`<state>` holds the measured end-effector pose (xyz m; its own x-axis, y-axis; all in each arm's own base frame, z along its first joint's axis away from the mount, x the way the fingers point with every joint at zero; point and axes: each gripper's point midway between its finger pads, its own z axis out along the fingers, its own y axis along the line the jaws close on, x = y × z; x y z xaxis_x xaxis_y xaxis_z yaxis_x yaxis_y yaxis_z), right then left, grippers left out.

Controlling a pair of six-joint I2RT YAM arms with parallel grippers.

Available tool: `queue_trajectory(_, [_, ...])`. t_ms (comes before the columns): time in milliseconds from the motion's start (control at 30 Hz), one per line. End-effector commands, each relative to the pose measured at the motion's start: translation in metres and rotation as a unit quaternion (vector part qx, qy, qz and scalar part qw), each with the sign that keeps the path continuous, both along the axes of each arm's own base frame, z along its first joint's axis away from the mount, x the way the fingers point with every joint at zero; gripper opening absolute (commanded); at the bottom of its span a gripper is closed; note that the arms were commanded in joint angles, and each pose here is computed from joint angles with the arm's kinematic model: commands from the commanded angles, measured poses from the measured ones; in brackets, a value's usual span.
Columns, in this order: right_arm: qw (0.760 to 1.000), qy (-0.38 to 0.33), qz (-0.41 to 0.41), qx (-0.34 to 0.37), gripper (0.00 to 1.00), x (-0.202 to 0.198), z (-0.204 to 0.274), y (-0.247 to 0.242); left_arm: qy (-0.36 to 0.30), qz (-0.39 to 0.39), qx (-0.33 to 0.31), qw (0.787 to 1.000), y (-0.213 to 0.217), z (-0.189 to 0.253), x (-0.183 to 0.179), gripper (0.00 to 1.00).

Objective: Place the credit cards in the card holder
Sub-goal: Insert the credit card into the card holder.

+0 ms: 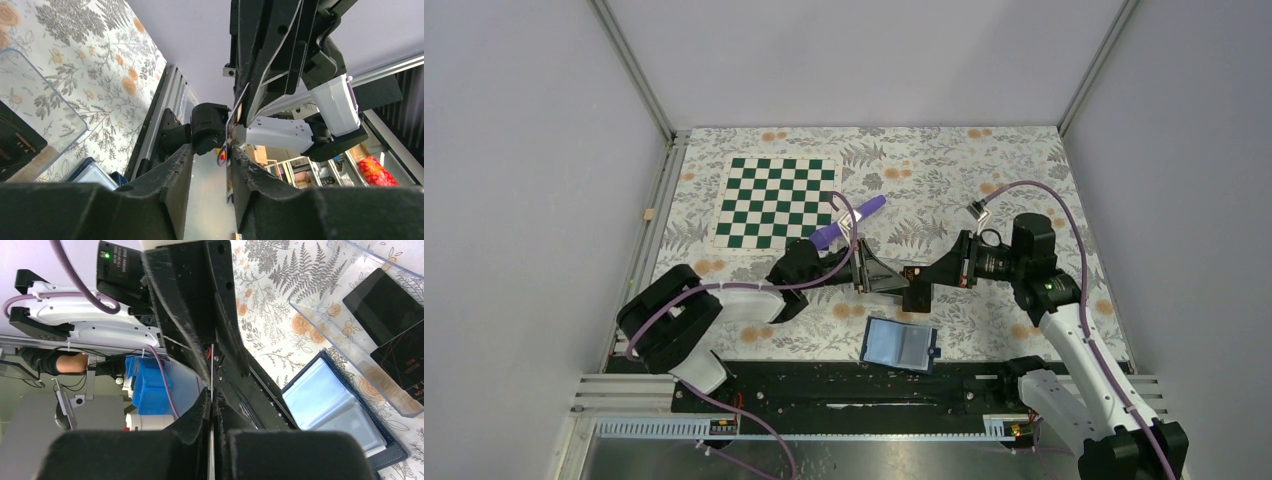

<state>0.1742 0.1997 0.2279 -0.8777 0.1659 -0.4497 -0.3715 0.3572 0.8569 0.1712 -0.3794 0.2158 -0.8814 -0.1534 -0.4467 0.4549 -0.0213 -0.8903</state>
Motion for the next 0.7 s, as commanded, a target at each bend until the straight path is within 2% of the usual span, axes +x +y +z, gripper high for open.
queue_trajectory(0, [0.999, -0.010, 0.015, 0.030, 0.00, -0.005, 0.014, 0.003, -0.037, -0.034, -0.055, 0.997, -0.007, 0.031, -0.011, 0.25])
queue_trajectory(100, [0.999, -0.004, 0.012, 0.033, 0.03, -0.004, 0.014, 0.004, -0.036, -0.028, -0.065, 0.997, -0.005, 0.032, -0.010, 0.00])
queue_trajectory(167, [0.999, 0.003, 0.012, 0.032, 0.19, -0.005, 0.011, 0.004, -0.036, -0.008, -0.063, 0.997, -0.002, 0.029, -0.007, 0.00])
queue_trajectory(233, [0.999, 0.009, 0.010, 0.031, 0.28, -0.006, 0.008, 0.003, -0.045, 0.008, -0.060, 0.997, 0.002, 0.029, -0.005, 0.00])
queue_trajectory(300, [0.999, 0.011, 0.007, 0.031, 0.41, -0.008, 0.005, 0.003, -0.050, 0.016, -0.055, 0.997, 0.004, 0.031, -0.005, 0.00])
queue_trajectory(367, [0.999, 0.011, 0.006, 0.036, 0.47, -0.011, 0.003, 0.002, -0.051, 0.026, -0.051, 0.997, 0.007, 0.031, -0.003, 0.00])
queue_trajectory(500, [0.998, 0.012, 0.013, 0.062, 0.47, -0.014, 0.003, 0.005, -0.051, 0.027, -0.054, 0.997, 0.008, 0.034, -0.004, 0.00])
queue_trajectory(667, [0.995, 0.011, 0.032, 0.090, 0.38, -0.018, 0.010, 0.008, -0.047, 0.023, -0.056, 0.997, 0.008, 0.034, -0.006, 0.00])
